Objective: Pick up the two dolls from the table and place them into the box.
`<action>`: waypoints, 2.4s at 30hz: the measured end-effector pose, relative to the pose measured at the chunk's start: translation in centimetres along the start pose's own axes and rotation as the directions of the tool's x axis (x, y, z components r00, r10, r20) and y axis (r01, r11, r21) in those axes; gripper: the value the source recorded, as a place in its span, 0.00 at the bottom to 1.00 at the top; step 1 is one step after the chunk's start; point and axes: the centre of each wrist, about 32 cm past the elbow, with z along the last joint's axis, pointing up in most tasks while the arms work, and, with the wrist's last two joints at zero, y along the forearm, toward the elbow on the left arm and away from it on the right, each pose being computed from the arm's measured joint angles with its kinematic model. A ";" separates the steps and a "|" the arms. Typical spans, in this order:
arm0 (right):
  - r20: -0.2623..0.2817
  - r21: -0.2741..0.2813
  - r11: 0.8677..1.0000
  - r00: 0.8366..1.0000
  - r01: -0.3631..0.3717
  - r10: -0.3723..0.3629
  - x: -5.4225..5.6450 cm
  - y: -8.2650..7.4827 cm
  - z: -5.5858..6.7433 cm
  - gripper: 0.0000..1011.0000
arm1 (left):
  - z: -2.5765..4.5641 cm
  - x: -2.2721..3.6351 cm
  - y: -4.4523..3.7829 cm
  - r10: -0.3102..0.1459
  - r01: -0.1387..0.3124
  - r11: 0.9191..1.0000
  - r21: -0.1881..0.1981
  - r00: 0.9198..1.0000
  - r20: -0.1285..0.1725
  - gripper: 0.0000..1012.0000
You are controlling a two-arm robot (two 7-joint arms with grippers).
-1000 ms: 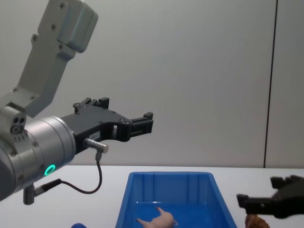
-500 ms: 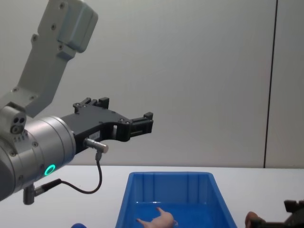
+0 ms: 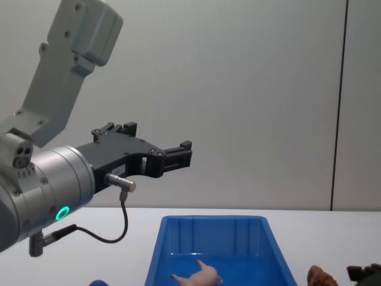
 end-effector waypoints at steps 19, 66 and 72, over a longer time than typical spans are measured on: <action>-0.014 -0.022 1.000 1.000 0.002 -0.002 -0.1 1.5 -0.2 0.43 | 0.00 0.00 0.00 0.000 0.000 1.000 0.000 1.000 0.000 0.99; 0.122 0.206 0.966 0.983 -0.157 0.134 -2.1 2.1 6.7 0.68 | 0.00 0.00 0.00 0.000 0.000 1.000 0.000 1.000 0.000 0.99; 0.119 0.195 0.968 0.983 -0.160 0.139 -2.2 2.0 6.3 0.86 | 0.00 0.00 0.00 0.000 0.000 1.000 0.000 1.000 0.000 0.99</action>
